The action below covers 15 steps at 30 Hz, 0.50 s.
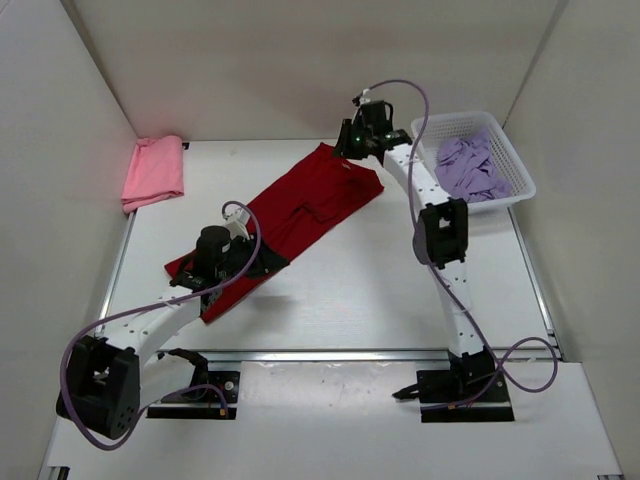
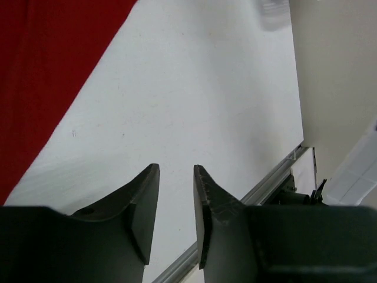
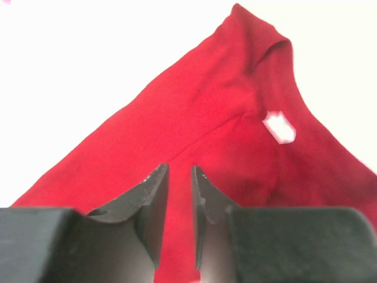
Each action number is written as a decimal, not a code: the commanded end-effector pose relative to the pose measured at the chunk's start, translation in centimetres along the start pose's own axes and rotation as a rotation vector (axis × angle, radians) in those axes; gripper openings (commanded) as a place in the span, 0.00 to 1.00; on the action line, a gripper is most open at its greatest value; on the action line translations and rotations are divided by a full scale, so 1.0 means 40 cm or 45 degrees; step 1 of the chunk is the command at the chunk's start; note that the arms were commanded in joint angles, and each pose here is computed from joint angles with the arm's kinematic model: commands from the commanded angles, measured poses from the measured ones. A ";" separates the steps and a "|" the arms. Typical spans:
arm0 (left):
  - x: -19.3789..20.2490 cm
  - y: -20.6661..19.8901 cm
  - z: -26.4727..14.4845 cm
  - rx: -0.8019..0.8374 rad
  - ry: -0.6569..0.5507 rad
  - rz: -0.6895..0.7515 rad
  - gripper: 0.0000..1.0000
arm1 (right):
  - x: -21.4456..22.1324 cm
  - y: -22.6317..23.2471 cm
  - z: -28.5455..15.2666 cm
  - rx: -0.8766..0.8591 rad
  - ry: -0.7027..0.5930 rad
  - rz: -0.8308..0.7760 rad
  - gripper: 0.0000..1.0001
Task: Fold and stack the t-shirts
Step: Rotate the tshirt 90 degrees
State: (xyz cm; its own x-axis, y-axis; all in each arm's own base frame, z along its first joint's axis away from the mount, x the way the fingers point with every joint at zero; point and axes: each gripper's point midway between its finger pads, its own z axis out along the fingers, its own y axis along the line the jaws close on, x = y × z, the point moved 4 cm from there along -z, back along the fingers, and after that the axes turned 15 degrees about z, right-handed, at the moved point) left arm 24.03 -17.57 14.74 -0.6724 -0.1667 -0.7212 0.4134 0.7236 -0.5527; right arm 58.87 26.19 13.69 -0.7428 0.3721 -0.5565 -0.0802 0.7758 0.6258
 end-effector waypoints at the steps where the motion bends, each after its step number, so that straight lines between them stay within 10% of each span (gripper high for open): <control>1: 0.015 -0.012 -0.005 0.080 0.046 0.032 0.36 | -0.046 0.235 -0.298 -0.153 0.020 -0.172 0.21; 5: 0.002 -0.031 -0.018 0.029 0.080 0.180 0.34 | 0.255 0.188 -0.313 -0.059 0.133 -0.284 0.30; 15: -0.045 -0.015 -0.101 -0.126 -0.092 0.290 0.36 | 0.578 0.139 -0.386 -0.293 0.218 0.014 0.38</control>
State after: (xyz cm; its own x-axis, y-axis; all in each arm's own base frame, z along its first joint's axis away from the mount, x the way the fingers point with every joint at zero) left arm 22.91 -15.71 18.30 -0.5409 -0.0434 -0.8400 0.4981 0.7881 -0.3615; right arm 29.07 29.02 11.50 -0.8818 0.1870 -0.4331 -0.1843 0.7086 0.6811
